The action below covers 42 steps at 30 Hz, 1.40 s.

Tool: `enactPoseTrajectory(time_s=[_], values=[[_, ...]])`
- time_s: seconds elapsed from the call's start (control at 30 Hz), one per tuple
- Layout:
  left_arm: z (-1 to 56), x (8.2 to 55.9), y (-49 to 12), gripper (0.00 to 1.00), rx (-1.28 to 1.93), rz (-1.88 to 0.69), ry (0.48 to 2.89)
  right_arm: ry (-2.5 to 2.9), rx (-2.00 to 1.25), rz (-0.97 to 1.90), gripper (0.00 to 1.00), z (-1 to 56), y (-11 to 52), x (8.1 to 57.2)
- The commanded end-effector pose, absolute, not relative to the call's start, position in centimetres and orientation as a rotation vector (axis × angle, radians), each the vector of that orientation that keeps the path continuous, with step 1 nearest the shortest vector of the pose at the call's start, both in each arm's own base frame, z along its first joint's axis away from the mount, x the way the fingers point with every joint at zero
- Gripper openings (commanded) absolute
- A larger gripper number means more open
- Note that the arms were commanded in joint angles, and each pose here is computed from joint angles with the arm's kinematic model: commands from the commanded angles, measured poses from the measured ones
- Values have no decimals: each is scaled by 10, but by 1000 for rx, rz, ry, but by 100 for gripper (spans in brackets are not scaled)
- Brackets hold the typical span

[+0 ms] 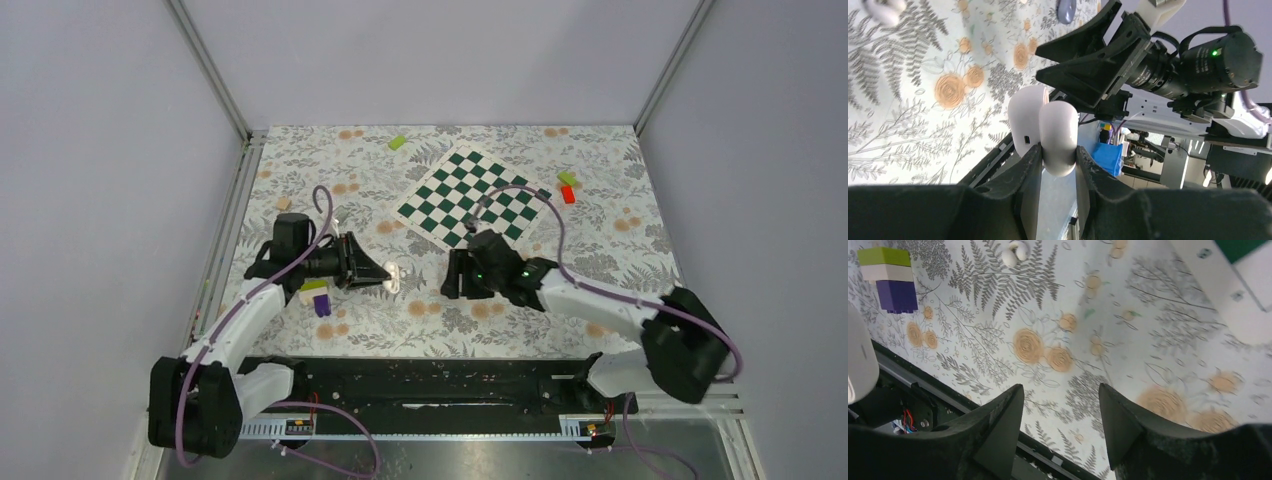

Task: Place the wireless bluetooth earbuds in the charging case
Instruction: Pick up the right earbud from the center of the board.

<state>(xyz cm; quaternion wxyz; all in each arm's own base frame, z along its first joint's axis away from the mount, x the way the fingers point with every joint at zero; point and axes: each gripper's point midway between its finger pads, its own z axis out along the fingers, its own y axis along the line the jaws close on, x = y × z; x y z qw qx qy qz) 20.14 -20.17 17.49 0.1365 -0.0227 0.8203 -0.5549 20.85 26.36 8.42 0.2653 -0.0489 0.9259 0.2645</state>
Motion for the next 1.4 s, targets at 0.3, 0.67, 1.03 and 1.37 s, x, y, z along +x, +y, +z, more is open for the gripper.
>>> enactPoseTrajectory(time_s=[0.3,0.67,1.03,1.37], values=[[193,211,-159,0,-347,-1467,2182,2481,-210,664,65,83,385,285],[189,209,-146,0,-401,-1440,2174,2563,-237,448,59,38,397,313],[190,210,-143,0,-395,-1445,2173,2602,-325,275,47,19,364,297],[194,210,-145,0,-380,-1475,2167,2636,-330,174,40,6,310,264]])
